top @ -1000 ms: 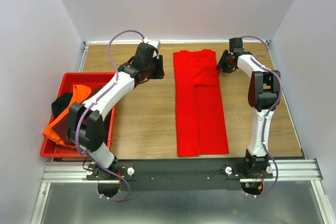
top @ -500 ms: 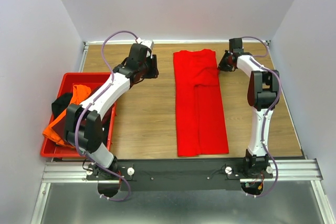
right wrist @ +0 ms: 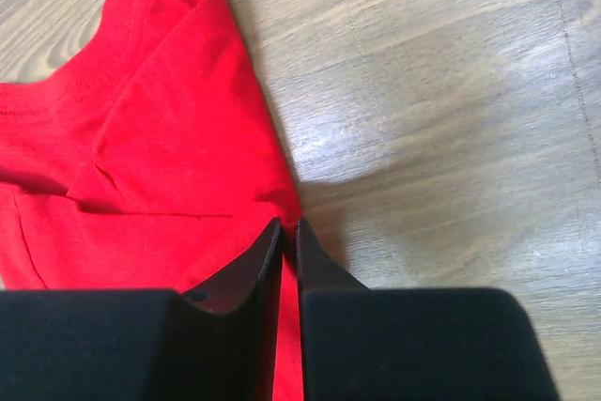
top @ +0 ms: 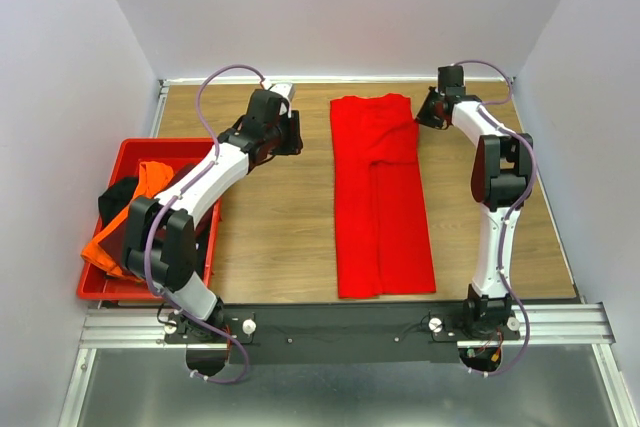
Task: Fold and stack the t-shirts
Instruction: Fold the tshirt
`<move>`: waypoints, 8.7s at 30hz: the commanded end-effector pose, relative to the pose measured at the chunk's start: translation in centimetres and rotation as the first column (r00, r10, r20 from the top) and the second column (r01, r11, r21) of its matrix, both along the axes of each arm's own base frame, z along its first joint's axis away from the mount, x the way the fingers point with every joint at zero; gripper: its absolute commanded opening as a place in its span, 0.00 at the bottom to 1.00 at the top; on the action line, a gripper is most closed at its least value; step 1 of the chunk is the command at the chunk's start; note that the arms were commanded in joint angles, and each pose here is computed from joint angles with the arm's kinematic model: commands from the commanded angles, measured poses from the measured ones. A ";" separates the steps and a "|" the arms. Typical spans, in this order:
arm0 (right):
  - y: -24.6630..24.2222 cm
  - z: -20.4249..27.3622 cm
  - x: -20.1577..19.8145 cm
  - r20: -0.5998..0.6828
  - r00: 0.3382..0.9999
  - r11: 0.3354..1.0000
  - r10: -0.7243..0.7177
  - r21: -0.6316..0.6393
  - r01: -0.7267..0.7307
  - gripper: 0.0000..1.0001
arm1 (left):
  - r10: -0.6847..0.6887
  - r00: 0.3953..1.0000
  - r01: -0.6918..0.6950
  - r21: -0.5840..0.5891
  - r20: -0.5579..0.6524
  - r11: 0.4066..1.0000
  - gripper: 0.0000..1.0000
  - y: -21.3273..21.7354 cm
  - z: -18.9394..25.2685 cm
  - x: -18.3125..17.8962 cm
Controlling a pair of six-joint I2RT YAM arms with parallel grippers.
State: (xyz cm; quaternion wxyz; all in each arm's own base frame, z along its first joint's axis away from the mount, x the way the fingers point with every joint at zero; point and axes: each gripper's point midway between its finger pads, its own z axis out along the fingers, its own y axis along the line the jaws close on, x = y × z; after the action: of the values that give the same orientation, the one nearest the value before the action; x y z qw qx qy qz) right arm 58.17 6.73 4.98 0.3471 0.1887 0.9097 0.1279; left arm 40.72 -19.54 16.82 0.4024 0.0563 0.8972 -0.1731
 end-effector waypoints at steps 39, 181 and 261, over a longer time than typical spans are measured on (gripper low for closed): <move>7.3 5.5 -2.5 0.142 0.981 0.990 0.129 0.037 -0.135 0.17 | -0.049 0.999 0.049 -0.024 -0.014 0.999 0.50 -0.7 -1.4 -0.1; 10.5 1.3 -5.1 0.071 0.996 0.987 0.045 -0.155 -0.034 0.40 | -0.090 0.995 0.088 -0.053 -0.052 0.995 0.50 -1.7 -2.5 -0.5; 1.2 1.5 1.3 0.142 0.989 0.999 -0.042 -0.015 0.044 0.48 | -0.321 0.946 0.324 -0.061 0.052 0.944 0.40 -27.2 -8.7 5.2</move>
State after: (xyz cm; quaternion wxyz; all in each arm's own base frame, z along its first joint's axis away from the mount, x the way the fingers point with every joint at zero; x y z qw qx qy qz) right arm 58.58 8.59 6.57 0.4069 0.1968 0.8816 0.1361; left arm 45.54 -45.77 8.50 0.3754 0.1816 0.8664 -0.2748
